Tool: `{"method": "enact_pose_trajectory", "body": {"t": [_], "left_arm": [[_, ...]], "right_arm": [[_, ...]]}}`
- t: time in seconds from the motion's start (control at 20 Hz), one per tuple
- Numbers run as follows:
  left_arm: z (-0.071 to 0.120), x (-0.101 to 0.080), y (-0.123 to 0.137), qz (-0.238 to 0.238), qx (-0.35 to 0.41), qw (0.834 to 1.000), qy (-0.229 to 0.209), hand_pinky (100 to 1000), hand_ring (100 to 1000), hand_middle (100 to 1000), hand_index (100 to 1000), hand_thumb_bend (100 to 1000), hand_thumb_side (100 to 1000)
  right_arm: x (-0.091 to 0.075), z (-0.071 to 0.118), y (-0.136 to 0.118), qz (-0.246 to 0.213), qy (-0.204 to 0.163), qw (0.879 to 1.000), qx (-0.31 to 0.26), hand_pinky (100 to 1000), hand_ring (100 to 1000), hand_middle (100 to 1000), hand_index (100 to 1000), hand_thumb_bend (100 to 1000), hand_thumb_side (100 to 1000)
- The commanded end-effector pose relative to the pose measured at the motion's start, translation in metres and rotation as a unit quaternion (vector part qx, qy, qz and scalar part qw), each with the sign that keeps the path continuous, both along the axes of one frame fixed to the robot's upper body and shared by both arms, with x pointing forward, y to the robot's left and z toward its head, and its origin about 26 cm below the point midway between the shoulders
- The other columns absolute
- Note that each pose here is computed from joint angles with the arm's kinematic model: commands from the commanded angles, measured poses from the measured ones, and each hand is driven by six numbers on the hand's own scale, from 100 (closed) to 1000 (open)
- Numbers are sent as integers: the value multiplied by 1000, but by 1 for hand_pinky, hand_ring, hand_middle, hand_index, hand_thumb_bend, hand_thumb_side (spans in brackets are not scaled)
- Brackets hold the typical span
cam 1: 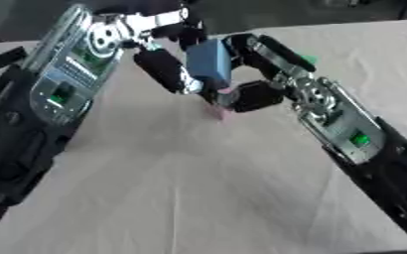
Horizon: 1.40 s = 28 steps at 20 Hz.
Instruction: Pick up the objects with one hand, pass them to the other hand, and then place them into the box on the other side of the table.
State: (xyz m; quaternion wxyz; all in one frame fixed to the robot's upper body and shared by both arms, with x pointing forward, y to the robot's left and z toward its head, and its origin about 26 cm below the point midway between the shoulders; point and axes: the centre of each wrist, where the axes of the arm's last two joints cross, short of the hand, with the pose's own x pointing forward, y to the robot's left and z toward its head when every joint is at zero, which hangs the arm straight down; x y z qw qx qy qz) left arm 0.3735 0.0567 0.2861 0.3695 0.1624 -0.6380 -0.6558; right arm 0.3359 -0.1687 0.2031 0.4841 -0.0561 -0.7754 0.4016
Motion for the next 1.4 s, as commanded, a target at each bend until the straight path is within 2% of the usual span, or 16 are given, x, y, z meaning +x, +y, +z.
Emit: {"method": "enact_pose_trajectory", "body": {"t": [0.05, 0.25, 0.4, 0.6, 0.95, 1.25, 1.4], "left_arm": [[10, 2, 6, 19, -10, 1000, -21, 814, 673, 483, 467, 100, 118], [10, 2, 6, 22, -5, 999, -25, 807, 664, 468, 455, 100, 100], [10, 3, 10, 31, -3, 999, -31, 804, 658, 458, 450, 100, 100], [8, 6, 18, 43, 1, 999, -32, 803, 653, 449, 442, 103, 100], [11, 7, 44, 74, -18, 997, -33, 804, 651, 446, 438, 100, 100], [10, 10, 72, 127, -63, 989, -35, 801, 625, 435, 419, 100, 100], [9, 10, 78, 139, -81, 986, -35, 801, 622, 426, 413, 100, 100]], "right_arm": [[-4, 5, 2, 14, -10, 1000, -18, 769, 788, 686, 693, 476, 107], [-3, 3, 1, 23, -12, 999, -43, 788, 840, 757, 784, 530, 171], [-3, 2, -2, 37, -20, 996, -76, 800, 861, 789, 829, 491, 239], [0, -1, -7, 31, -22, 994, -101, 802, 868, 800, 843, 461, 314], [4, -7, -14, -3, -11, 994, -111, 800, 871, 804, 844, 446, 334], [4, -9, -15, -11, -7, 994, -111, 799, 874, 810, 846, 435, 352], [5, -10, -15, -14, -4, 994, -107, 797, 874, 810, 844, 433, 352]]}}
